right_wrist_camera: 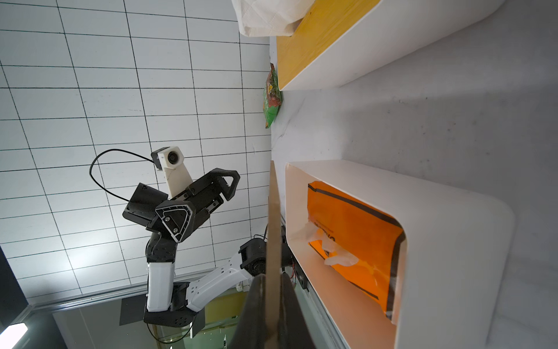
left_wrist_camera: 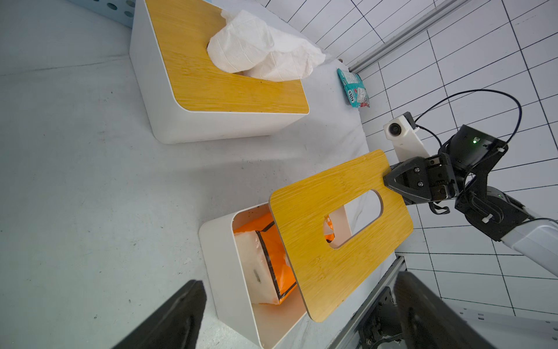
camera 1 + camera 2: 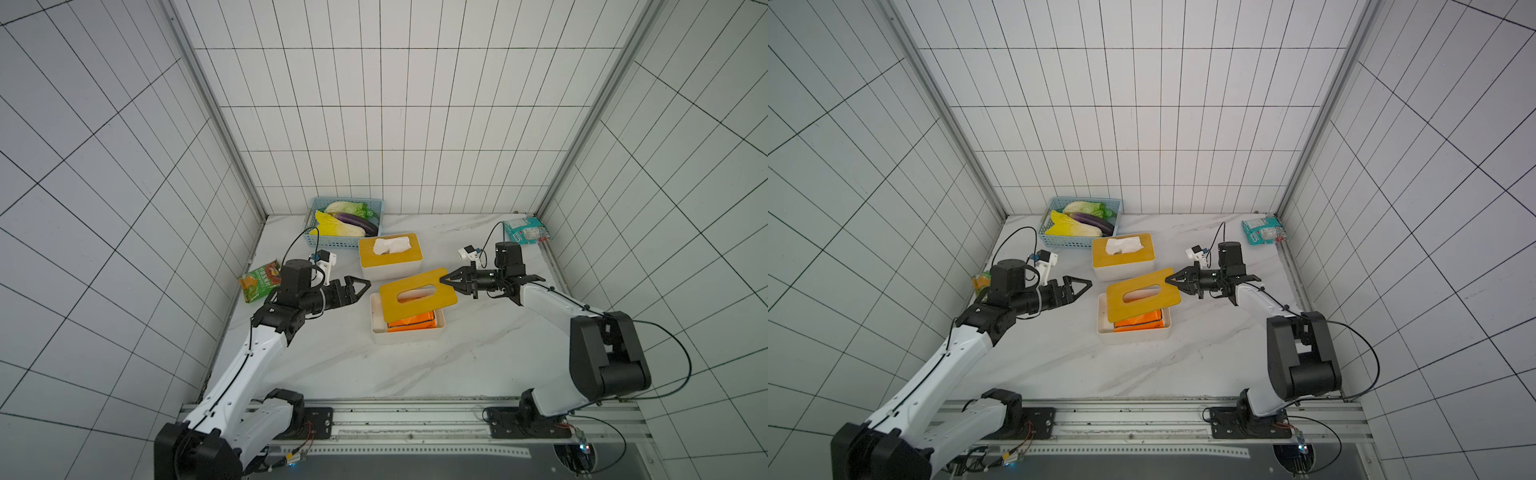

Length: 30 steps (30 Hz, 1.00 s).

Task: Put the tissue paper into the tissue box
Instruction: Close the box lid on the tissue box.

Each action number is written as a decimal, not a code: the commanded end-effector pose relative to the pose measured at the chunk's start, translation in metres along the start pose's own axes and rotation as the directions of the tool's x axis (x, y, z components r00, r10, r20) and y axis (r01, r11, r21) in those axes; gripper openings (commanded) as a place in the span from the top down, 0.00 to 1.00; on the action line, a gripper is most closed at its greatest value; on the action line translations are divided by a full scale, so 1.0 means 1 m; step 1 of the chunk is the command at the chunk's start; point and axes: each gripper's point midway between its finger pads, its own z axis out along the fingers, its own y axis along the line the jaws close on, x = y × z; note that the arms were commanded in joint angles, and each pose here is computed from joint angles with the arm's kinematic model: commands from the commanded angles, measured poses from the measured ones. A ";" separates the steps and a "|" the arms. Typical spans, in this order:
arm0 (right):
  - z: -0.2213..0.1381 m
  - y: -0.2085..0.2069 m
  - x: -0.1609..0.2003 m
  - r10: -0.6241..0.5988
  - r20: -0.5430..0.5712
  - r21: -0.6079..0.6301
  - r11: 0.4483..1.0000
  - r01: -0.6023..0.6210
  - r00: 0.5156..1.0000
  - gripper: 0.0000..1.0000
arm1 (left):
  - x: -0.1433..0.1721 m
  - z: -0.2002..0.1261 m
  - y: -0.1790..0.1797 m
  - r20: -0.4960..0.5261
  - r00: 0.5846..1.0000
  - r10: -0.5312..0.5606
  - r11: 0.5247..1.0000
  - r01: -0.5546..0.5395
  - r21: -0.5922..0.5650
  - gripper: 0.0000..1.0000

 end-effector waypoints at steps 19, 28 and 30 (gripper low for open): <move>0.028 -0.004 0.008 -0.016 -0.007 -0.042 0.999 0.016 1.000 1.00 | 0.014 0.032 0.006 -0.048 0.998 -0.037 0.999 0.036 -0.016 0.04; 0.035 -0.011 0.014 -0.012 -0.019 -0.030 0.999 0.012 1.000 1.00 | 0.020 0.038 0.007 -0.068 0.995 -0.067 0.998 0.067 -0.013 0.04; 0.036 -0.013 0.015 -0.009 -0.019 -0.027 1.000 0.008 1.000 1.00 | 0.021 0.040 0.008 -0.072 0.995 -0.074 0.997 0.073 -0.011 0.04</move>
